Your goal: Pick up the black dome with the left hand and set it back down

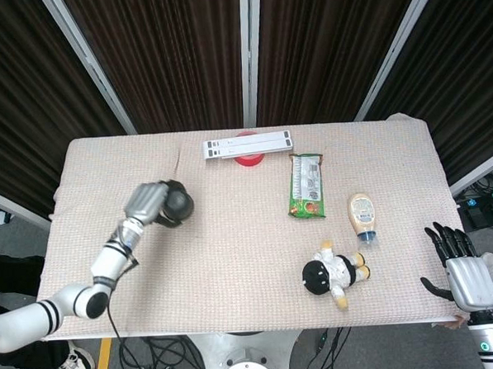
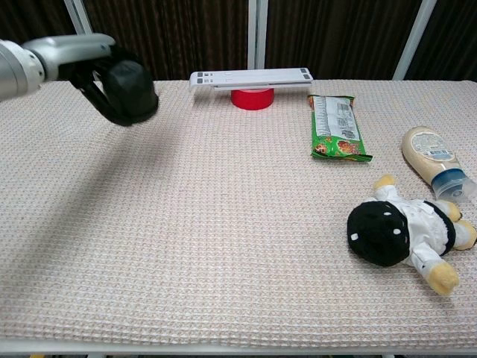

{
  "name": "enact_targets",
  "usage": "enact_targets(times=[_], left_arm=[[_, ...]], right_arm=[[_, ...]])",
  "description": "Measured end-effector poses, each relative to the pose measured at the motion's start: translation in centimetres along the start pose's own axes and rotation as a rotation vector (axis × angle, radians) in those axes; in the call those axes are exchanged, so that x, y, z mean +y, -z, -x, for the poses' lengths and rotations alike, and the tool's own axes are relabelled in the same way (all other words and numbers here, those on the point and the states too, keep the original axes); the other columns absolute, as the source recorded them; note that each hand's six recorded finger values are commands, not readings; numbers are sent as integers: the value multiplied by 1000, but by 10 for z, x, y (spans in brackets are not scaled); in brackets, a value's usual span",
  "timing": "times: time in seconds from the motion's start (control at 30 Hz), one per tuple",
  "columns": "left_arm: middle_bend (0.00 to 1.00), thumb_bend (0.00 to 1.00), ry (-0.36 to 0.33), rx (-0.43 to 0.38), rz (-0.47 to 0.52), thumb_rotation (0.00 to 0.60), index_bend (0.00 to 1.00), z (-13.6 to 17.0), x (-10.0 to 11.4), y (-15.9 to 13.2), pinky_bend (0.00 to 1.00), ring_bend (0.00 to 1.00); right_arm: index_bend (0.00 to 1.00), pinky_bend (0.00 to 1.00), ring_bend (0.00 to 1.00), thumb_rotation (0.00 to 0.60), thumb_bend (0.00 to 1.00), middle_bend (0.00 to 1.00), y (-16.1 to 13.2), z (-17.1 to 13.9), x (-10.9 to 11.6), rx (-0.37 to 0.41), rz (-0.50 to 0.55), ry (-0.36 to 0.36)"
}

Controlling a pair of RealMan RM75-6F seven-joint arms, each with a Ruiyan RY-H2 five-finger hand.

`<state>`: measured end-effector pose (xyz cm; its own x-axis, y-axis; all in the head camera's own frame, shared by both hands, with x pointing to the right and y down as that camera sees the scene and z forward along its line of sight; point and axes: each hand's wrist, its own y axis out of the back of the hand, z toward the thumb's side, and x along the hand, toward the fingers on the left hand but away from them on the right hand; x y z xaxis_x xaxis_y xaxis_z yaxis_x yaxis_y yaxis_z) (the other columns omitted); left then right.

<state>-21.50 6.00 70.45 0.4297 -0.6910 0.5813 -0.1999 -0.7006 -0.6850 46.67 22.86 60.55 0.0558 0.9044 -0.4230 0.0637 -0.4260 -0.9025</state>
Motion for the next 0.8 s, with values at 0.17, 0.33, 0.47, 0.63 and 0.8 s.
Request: enact_targets(times=[0.17, 0.33, 0.47, 0.63, 0.8], left_arm=[[490, 226, 105, -297, -10, 600, 425, 42, -41, -90, 402, 344], [490, 226, 79, -310, -55, 600, 417, 37, -37, -87, 401, 344], [490, 226, 21, -99, -71, 600, 417, 6, -15, -22, 401, 344], [490, 226, -60, 159, 4, 600, 408, -11, 18, 51, 400, 344], [490, 226, 11, 154, 76, 600, 405, -1, -4, 41, 401, 344]], right_arm=[[0, 0, 0, 600, 97, 0, 2, -1, 0, -3, 2, -4], [0, 0, 0, 600, 96, 0, 4, 0, 0, -12, 3, -3], [0, 0, 0, 600, 96, 0, 4, 0, -1, -13, 2, -6], [0, 0, 0, 600, 96, 0, 4, 1, -3, -13, 3, -11], [0, 0, 0, 600, 97, 0, 2, 1, -5, -7, 1, -19]])
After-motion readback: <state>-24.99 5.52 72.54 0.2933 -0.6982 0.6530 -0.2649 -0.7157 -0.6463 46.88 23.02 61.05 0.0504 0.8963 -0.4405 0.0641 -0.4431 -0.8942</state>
